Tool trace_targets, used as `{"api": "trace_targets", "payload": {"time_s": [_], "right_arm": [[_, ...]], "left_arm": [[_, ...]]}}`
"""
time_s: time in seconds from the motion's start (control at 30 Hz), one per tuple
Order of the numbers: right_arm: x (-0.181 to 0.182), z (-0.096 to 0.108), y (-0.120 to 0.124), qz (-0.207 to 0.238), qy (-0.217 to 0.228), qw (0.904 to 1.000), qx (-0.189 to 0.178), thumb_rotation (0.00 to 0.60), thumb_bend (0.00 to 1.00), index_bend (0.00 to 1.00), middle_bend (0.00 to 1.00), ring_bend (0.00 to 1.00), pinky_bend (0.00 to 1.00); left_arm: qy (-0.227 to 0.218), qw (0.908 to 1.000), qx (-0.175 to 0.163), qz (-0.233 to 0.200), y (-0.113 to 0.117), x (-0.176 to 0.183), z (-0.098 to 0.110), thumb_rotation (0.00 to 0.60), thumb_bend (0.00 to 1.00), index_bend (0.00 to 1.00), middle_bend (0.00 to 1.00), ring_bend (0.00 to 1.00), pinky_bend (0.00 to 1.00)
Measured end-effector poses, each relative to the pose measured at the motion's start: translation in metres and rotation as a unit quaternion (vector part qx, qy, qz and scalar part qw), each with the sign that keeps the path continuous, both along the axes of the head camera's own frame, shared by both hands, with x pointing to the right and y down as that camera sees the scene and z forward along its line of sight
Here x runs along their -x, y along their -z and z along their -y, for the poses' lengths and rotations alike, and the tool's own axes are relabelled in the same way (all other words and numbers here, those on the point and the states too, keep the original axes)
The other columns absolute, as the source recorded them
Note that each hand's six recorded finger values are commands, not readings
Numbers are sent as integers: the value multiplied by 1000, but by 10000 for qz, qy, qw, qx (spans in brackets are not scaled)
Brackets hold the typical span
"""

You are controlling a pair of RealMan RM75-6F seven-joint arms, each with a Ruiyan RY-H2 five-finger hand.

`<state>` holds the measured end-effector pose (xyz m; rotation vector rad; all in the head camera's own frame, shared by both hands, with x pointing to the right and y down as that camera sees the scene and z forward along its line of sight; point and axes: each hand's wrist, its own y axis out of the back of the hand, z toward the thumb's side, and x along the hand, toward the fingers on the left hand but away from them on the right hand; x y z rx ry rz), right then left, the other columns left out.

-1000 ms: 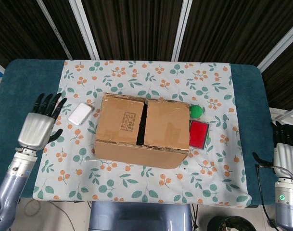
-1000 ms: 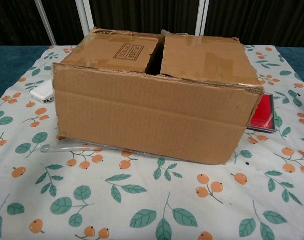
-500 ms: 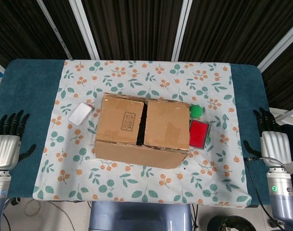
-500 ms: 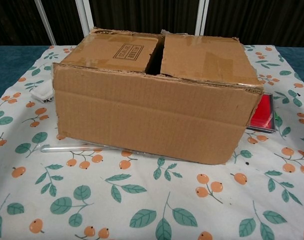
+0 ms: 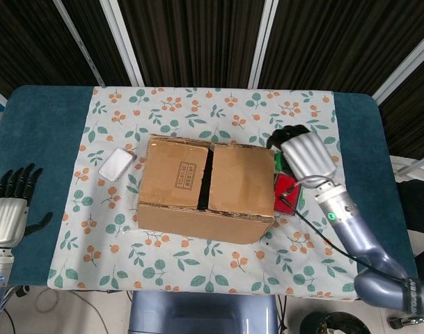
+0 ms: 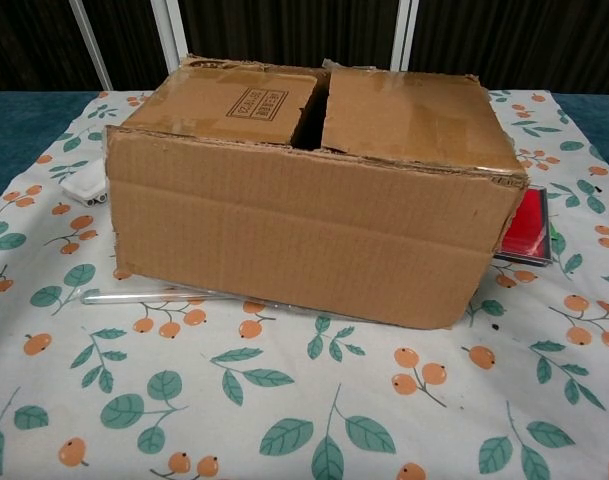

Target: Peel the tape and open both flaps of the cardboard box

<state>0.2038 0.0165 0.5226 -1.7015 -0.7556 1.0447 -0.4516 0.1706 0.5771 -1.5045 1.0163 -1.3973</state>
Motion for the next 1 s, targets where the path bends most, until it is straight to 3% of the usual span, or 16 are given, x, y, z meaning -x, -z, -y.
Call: {"api": "trace_targets", "payload": {"time_s": [0.2, 0.4, 0.7, 1.0], "right_arm": [[65, 12, -29, -22, 614, 9976, 320, 600, 1000, 529, 463, 397, 387], [107, 13, -56, 18, 875, 9943, 604, 600, 1000, 530, 463, 397, 387], [137, 6, -75, -12, 1155, 9893, 896, 600, 1000, 591, 509, 396, 387], [148, -7, -91, -137, 1339, 9862, 963, 600, 1000, 598, 513, 396, 387]], "left_arm": [[103, 9999, 42, -81, -1, 4, 2, 600, 192, 0, 0, 0, 0], [126, 9998, 97, -109, -3, 5, 2, 600, 193, 0, 0, 0, 0], [171, 9997, 129, -110, -5, 6, 4, 600, 192, 0, 0, 0, 0], [253, 9993, 217, -147, -8, 9, 4, 600, 192, 0, 0, 0, 0]]}}
